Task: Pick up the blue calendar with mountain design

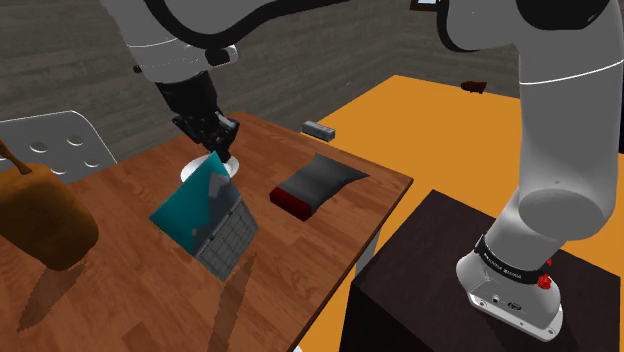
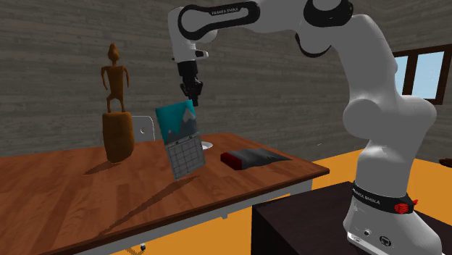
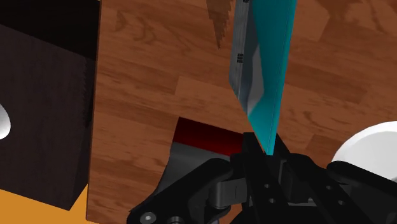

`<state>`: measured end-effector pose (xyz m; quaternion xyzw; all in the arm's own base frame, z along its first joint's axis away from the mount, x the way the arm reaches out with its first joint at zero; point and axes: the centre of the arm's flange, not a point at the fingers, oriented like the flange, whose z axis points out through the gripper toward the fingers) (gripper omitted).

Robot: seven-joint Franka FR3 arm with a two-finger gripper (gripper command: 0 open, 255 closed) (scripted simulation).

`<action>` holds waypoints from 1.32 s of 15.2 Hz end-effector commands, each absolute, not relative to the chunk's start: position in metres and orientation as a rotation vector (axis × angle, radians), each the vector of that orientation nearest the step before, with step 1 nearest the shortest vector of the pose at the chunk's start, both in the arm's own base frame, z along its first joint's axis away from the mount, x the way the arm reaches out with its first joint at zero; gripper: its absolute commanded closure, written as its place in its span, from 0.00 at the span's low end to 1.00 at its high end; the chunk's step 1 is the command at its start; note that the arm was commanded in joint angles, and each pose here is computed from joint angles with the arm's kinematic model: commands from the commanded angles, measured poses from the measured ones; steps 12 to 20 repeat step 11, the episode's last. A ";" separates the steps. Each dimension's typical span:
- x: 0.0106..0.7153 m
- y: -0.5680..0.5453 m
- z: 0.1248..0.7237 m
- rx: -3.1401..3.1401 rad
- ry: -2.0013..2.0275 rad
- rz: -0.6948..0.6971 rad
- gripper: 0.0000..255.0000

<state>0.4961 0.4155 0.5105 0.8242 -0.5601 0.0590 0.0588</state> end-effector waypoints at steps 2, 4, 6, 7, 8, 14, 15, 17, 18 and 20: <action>0.496 0.416 0.527 2.497 -1.697 0.179 1.00; 0.496 0.416 0.537 2.497 -1.697 0.179 1.00; 0.496 0.416 0.548 2.497 -1.697 0.179 1.00; 0.496 0.416 0.553 2.497 -1.697 0.179 1.00; 0.496 0.416 0.558 2.497 -1.697 0.179 1.00; 0.496 0.416 0.564 2.497 -1.697 0.179 1.00; 0.496 0.416 0.564 2.497 -1.697 0.179 1.00; 0.496 0.416 0.564 2.497 -1.697 0.179 1.00; 0.496 0.416 0.564 2.497 -1.697 0.179 1.00; 0.496 0.416 0.564 2.497 -1.697 0.179 1.00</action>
